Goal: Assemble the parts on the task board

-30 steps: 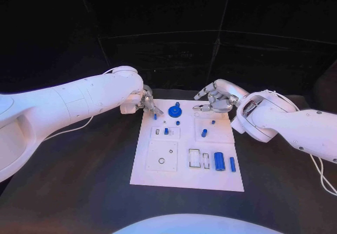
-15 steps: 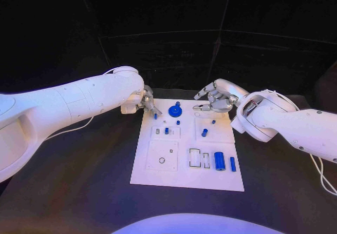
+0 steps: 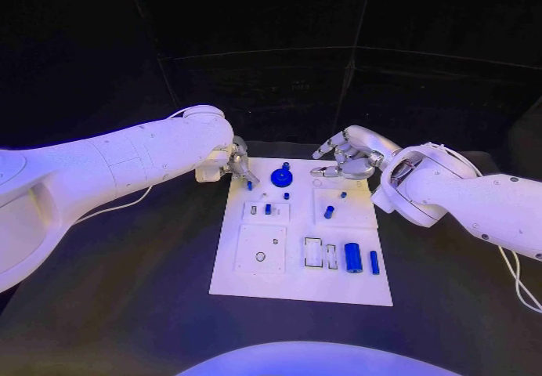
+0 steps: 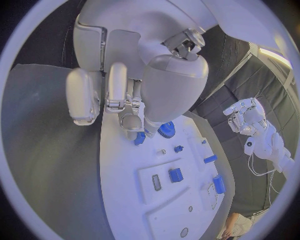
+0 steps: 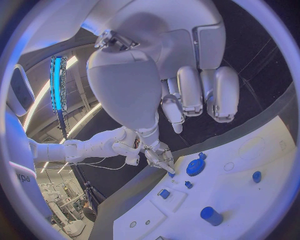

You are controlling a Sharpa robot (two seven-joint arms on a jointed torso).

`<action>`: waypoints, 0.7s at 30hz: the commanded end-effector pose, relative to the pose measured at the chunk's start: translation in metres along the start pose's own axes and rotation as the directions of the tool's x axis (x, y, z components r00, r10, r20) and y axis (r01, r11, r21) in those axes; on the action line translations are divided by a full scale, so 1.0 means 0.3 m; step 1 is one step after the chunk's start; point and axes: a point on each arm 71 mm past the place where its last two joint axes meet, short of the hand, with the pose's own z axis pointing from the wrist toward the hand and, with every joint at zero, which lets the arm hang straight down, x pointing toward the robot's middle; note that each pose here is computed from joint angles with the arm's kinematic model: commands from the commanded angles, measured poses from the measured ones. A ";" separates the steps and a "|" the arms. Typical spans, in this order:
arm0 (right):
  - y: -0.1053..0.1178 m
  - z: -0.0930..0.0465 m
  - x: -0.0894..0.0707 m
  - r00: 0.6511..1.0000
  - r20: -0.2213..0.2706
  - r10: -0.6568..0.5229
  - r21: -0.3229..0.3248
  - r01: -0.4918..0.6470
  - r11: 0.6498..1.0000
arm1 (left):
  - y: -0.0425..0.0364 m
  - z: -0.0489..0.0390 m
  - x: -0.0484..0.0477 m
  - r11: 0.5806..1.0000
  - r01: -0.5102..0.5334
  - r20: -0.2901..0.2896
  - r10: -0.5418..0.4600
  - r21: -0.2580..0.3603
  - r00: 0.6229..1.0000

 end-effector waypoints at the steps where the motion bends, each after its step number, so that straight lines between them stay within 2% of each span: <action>1: 0.004 0.001 -0.001 1.000 -0.004 0.001 -0.004 -0.001 1.000 | -0.002 -0.001 0.001 1.000 -0.015 -0.009 0.015 -0.007 1.000; 13: 0.004 0.001 -0.002 1.000 -0.003 0.001 -0.005 -0.001 1.000 | -0.005 -0.004 0.003 1.000 -0.004 -0.004 0.004 0.020 1.000; 21: 0.004 0.000 -0.002 1.000 -0.002 0.001 -0.005 -0.001 1.000 | 0.004 -0.012 0.003 0.999 0.027 0.015 -0.028 0.046 0.999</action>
